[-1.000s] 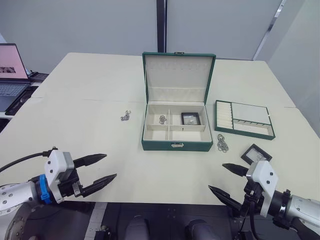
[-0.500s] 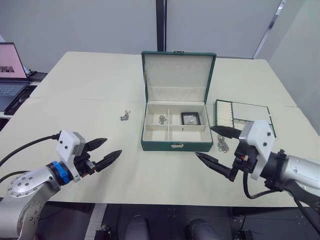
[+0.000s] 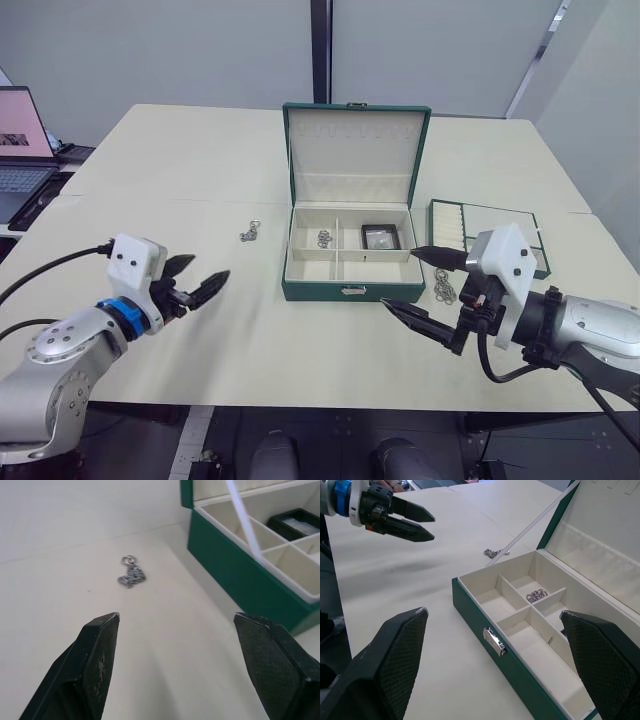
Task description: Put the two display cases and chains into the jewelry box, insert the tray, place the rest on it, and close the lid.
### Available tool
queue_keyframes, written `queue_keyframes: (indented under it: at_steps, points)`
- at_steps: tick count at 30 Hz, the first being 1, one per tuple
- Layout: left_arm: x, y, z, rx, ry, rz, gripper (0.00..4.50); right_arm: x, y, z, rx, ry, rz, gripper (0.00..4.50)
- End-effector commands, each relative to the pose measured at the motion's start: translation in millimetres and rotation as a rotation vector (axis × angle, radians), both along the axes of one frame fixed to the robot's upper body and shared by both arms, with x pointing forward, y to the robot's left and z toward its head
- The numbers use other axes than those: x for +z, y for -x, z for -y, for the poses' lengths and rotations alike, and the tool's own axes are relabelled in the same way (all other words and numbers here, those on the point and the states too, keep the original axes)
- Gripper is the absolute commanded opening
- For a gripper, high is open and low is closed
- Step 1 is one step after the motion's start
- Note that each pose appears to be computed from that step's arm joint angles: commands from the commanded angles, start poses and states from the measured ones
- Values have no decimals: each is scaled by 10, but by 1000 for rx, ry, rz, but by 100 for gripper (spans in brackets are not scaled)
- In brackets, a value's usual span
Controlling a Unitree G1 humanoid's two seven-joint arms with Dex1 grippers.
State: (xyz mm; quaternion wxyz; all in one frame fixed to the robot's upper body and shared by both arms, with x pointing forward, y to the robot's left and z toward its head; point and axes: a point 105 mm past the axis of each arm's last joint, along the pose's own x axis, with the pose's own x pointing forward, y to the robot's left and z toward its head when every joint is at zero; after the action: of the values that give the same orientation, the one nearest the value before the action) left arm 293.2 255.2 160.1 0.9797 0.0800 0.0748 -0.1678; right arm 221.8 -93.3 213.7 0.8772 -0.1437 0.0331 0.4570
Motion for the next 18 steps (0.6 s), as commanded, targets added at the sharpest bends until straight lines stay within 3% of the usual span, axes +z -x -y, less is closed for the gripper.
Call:
queue_keyframes:
  at_steps: [1,9,18]
  points:
    - [56,-161,31,53,2,55,376,66,-22,5,-3,-4,38,450]
    - [-192,-510,171,171,28,37,376,65,-51,32,-18,9,46,450]
    - [-353,-819,198,225,-13,10,376,72,-73,48,-36,13,58,450]
